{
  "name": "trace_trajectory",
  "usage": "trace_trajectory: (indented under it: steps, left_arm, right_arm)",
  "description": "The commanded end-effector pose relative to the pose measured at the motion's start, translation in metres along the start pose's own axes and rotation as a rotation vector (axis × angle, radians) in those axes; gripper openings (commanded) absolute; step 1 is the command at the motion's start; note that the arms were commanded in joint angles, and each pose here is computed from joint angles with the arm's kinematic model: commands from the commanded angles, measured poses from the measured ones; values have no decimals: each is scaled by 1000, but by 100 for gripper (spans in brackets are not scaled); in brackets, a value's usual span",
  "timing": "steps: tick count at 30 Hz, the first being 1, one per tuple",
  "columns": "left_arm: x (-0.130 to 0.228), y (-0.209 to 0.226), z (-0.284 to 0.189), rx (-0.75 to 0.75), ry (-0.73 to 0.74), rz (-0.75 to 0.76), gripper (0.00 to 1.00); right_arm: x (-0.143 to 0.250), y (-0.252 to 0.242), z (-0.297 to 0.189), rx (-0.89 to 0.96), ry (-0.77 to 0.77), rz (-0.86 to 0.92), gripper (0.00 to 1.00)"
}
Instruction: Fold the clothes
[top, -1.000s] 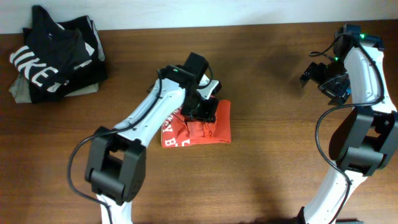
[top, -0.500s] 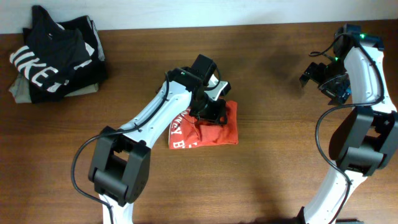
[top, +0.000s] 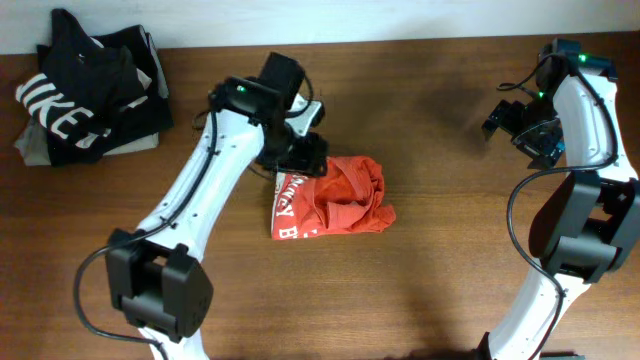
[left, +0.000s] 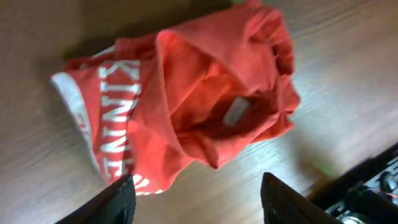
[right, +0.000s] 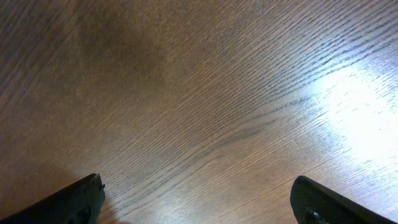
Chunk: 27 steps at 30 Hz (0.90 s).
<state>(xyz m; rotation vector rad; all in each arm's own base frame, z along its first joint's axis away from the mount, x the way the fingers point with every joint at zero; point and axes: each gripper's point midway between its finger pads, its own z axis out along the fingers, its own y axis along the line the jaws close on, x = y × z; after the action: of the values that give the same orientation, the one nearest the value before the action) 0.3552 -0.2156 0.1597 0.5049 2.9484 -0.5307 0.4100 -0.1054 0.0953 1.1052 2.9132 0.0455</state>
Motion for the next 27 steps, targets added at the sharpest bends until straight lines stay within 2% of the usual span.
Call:
trace_trajectory:
  steps: [1, 4, 7, 17, 21, 23, 27]
  left_arm:
    - [13, -23, 34, 60, 92, 48, 66]
    - [14, -47, 77, 102, 140, 75, 66]
    - [6, -46, 111, 100, 149, 41, 66]
    - [-39, -49, 125, 134, -17, 94, 65]
    - [-46, -51, 125, 144, -48, 106, 48]
    - [-49, -60, 123, 192, -57, 115, 35]
    - [-56, -72, 126, 204, -94, 133, 21]
  right_arm:
    - [-4, 1, -4, -3, -17, -3, 99]
    - [-4, 1, -4, -3, -17, -3, 99]
    - [-4, 1, -4, -3, -17, -3, 99]
    - [-4, 1, -4, -3, -17, -3, 99]
    - [-4, 1, -4, -3, -17, -3, 99]
    - [-4, 1, -4, -3, -17, -3, 99]
    - [-4, 1, -4, -3, -17, -3, 99]
